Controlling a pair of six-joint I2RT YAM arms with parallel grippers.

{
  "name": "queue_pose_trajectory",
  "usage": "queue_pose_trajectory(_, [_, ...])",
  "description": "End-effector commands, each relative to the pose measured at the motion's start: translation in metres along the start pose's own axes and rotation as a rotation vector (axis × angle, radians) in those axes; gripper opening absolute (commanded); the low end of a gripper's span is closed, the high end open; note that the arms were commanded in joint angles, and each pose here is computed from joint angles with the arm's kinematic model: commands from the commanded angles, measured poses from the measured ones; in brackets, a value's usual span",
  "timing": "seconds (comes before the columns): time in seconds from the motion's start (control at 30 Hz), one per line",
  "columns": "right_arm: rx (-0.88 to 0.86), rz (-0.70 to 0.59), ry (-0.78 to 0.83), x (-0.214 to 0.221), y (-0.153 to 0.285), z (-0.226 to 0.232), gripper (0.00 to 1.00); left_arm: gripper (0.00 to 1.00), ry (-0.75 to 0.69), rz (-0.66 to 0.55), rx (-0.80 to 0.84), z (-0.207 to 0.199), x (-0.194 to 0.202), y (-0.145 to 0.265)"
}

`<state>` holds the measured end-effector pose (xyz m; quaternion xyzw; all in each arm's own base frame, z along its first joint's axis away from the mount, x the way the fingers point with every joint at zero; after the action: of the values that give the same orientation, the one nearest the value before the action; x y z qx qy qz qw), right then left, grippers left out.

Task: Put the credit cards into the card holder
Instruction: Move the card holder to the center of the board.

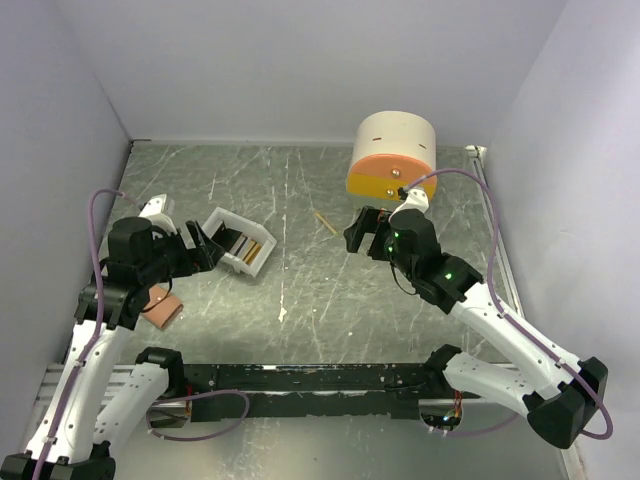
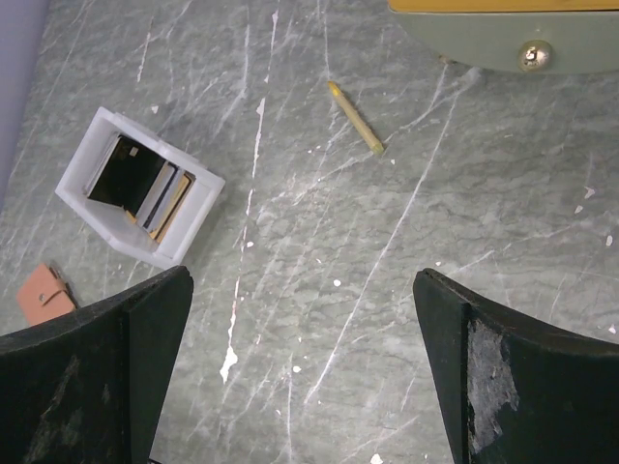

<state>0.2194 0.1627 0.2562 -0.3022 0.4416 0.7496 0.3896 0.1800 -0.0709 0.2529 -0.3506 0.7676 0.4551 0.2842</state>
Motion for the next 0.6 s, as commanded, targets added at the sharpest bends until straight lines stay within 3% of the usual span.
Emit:
queue_pose_trajectory(0.0, [0.002,-0.026,-0.014,-0.006,0.004,-0.001,1.00,0.94,0.029,-0.058,-0.047,0.003,-0.011,0.004])
queue_pose_trajectory(0.13, [0.007,-0.031,-0.016,-0.007,0.006,-0.002,1.00,0.94,0.100,-0.077,-0.131,0.011,-0.012,-0.001])
queue_pose_trajectory(0.3, [0.001,-0.055,-0.009,-0.011,0.009,-0.002,1.00,0.94,0.318,-0.065,-0.285,0.030,0.004,-0.019])
queue_pose_trajectory(0.57, [-0.036,-0.081,0.000,-0.016,0.017,0.000,1.00,0.94,0.579,-0.171,-0.659,0.075,0.016,-0.038])
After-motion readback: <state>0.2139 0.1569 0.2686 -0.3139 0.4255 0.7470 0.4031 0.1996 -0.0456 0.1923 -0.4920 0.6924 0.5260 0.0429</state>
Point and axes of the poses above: each gripper's point midway between its finger pads, its own y axis back along the fingers, its own z axis along the line the jaws close on, x = y × z, the point moved 6 cm from there along y, back along the fingers, and after that the axes turned 2 degrees about -y, right-handed, at the moved point
